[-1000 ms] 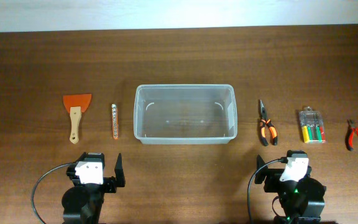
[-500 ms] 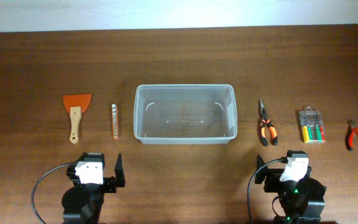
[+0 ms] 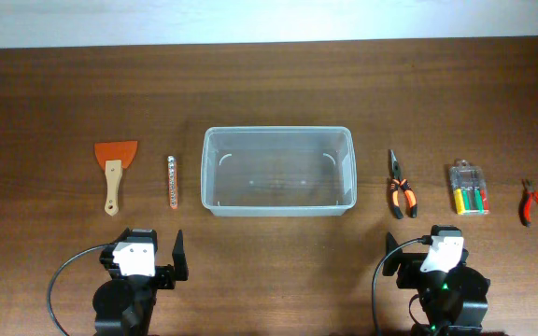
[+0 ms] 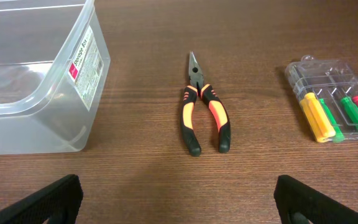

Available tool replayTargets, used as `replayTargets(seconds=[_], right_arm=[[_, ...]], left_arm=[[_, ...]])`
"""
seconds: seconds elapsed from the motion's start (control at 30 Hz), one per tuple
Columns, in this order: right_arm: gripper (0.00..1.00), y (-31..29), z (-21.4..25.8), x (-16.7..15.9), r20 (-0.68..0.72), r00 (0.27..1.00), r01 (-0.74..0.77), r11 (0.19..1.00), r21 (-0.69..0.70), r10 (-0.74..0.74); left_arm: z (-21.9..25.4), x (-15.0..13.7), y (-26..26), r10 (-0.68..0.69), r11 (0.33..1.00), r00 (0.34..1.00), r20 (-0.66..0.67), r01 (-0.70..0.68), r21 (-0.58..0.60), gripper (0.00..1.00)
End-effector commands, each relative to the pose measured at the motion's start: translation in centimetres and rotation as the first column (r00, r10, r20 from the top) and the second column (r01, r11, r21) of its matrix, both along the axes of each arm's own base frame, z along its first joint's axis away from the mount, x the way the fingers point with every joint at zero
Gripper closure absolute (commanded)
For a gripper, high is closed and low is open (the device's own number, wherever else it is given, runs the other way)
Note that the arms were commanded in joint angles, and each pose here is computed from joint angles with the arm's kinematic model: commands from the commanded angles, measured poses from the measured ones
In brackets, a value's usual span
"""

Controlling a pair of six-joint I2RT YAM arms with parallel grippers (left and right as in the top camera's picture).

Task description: Pack container

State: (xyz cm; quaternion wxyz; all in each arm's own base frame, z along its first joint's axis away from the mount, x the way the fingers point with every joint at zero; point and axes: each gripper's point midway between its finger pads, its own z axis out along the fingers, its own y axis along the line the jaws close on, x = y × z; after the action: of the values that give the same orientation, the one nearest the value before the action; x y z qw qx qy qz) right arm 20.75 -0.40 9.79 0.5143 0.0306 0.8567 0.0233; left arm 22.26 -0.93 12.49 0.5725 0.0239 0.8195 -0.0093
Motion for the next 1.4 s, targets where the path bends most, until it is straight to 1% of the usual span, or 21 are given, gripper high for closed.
replayTargets(seconds=[0.0,1.37], right_arm=[[0.01,-0.16,-0.03,0.03,0.006,1.000,0.012,1.000,0.006,-0.012],[0.02,0.05,-0.02,0.04,0.007,1.000,0.001,1.000,0.012,-0.001]], left_arm=[[-0.27,0.03,-0.30,-0.014,1.000,1.000,0.002,0.014,-0.006,0.01],[-0.27,0.03,-0.30,-0.014,1.000,1.000,0.002,0.014,-0.006,0.01]])
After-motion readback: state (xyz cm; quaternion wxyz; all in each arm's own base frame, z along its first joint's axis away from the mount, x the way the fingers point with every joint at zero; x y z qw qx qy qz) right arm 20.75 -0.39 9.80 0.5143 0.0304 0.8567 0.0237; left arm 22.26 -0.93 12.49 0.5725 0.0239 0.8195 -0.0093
